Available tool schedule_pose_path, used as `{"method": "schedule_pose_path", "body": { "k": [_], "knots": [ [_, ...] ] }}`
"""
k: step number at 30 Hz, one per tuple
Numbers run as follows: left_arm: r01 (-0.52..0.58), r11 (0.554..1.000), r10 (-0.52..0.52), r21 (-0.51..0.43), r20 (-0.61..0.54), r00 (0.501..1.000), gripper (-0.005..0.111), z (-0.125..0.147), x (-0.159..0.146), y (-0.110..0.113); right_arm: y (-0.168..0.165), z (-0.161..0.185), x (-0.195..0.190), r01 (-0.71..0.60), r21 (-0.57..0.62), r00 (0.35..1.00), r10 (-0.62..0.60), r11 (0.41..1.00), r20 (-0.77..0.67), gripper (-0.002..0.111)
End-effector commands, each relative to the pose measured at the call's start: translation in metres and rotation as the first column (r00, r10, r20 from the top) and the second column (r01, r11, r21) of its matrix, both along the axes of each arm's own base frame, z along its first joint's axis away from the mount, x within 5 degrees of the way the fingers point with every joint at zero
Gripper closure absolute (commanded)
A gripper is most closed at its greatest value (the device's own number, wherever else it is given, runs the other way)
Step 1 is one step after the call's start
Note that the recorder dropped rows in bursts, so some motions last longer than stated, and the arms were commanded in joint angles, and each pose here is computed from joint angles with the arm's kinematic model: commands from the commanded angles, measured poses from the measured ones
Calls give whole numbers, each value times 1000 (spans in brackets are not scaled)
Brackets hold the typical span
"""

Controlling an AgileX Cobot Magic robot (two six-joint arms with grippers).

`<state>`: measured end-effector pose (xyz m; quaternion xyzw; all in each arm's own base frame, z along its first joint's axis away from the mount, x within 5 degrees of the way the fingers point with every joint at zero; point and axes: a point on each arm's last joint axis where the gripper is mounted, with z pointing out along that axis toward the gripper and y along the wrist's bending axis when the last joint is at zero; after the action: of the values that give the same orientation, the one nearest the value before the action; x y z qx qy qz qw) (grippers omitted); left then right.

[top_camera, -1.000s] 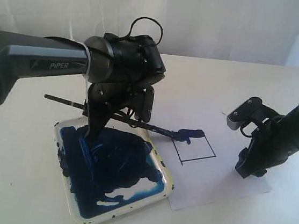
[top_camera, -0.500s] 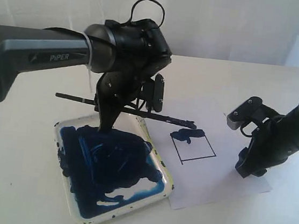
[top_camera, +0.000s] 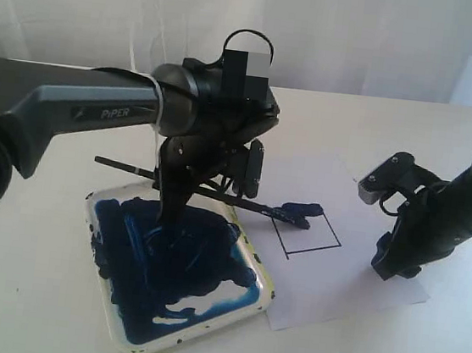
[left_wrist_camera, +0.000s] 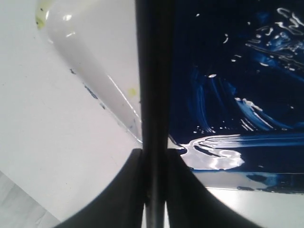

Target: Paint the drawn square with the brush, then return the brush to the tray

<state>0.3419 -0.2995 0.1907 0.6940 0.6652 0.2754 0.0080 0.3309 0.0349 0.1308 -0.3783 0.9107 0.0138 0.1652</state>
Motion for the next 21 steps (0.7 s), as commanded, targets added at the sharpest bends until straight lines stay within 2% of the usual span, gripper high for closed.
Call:
{"method": "schedule_pose_path", "body": {
  "k": [1, 6, 11, 15, 18, 21],
  "knots": [
    [-18, 998, 17, 53, 17, 1000, 107, 7, -1, 4, -1, -5, -1, -5, -9, 1000, 5, 1000, -10, 51],
    [-28, 1000, 29, -7, 78, 997, 107, 14, 4, -1, -1, -5, -1, 29, 3, 999, -28, 1000, -15, 51],
    [-31, 994, 36, -104, 45, 998, 107, 27, 3, -10, -1, -5, -1, 68, 14, 998, -67, 998, -19, 51],
    [-35, 995, 34, -92, -14, 999, 107, 21, 0, -11, -1, -5, -1, 68, 14, 998, -67, 998, -19, 51],
    [-41, 998, 42, -46, 2, 999, 107, 16, 3, -9, -1, -4, 0, 68, 14, 998, -68, 998, -15, 51],
    [-42, 998, 42, -50, 12, 999, 107, 14, 4, -10, -1, -4, 0, 69, 14, 998, -69, 998, -11, 51]
  ]
}}
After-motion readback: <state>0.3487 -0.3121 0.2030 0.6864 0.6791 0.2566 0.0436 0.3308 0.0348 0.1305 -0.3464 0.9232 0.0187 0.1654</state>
